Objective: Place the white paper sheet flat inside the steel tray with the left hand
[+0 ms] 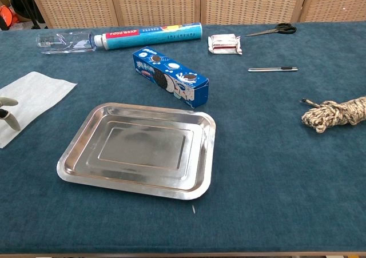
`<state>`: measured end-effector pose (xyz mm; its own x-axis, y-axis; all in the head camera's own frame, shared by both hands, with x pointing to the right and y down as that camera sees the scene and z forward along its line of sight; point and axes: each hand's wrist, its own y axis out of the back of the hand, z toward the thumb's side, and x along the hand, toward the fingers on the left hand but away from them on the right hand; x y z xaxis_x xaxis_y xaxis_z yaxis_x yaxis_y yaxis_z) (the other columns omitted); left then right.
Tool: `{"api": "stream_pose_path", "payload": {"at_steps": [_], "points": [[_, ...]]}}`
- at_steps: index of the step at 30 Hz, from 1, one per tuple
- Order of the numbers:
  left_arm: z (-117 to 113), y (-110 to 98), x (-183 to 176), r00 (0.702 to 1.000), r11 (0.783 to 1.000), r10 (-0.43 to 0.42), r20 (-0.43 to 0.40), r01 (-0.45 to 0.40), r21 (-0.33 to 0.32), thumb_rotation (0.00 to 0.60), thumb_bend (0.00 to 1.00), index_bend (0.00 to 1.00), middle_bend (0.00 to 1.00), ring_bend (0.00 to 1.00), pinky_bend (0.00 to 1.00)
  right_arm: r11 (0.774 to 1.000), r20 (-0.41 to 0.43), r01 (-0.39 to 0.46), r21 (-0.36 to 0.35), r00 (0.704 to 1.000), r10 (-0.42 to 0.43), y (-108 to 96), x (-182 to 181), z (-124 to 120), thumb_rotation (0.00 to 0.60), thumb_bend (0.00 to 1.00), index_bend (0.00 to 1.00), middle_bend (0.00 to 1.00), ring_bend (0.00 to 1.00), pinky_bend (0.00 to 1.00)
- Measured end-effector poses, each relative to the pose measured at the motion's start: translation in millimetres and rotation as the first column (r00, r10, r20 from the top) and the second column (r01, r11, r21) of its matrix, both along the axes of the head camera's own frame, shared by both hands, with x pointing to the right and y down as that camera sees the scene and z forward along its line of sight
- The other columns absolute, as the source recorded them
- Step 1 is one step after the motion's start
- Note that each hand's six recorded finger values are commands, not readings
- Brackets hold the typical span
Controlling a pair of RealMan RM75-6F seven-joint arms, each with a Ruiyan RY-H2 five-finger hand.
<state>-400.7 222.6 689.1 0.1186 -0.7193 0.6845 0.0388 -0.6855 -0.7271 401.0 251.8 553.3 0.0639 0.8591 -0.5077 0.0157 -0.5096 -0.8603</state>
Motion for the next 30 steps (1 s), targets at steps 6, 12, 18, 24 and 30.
{"api": "stream_pose_path", "payload": {"at_steps": [6, 12, 18, 24, 30], "points": [[-1, 2, -2, 0.999, 1.000, 0.019, 0.031, -0.018, -0.019, 0.598, 0.43, 0.27, 0.00, 0.00, 0.00, 1.000, -0.001, -0.001, 0.001, 1.000, 0.001, 0, 0, 0, 0.600, 0.00, 0.10, 0.00, 0.00, 0.00], [1, 1, -4, 0.996, 0.999, 0.041, 0.081, -0.041, -0.007, 0.600, 0.51, 0.27, 0.00, 0.00, 0.00, 1.000, 0.004, -0.002, 0.004, 1.000, 0.002, -1, 0, -1, 0.600, 0.00, 0.10, 0.00, 0.00, 0.00], [4, 1, -7, 0.992, 0.999, 0.036, 0.117, -0.038, 0.017, 0.600, 0.54, 0.27, 0.00, 0.00, 0.00, 1.000, 0.007, 0.001, 0.008, 1.000, -0.001, 0, -1, -2, 0.600, 0.00, 0.10, 0.00, 0.00, 0.00], [8, 1, -11, 0.990, 0.999, 0.030, 0.135, -0.034, 0.023, 0.600, 0.54, 0.27, 0.00, 0.00, 0.00, 1.000, 0.009, 0.001, 0.016, 1.000, -0.001, 0, -1, -3, 0.600, 0.00, 0.10, 0.00, 0.00, 0.00], [11, 2, -13, 0.989, 0.999, 0.032, 0.147, -0.036, 0.024, 0.600, 0.55, 0.27, 0.00, 0.00, 0.00, 1.000, 0.010, 0.001, 0.018, 1.000, -0.001, 0, -1, -3, 0.600, 0.00, 0.10, 0.00, 0.00, 0.00]]}}
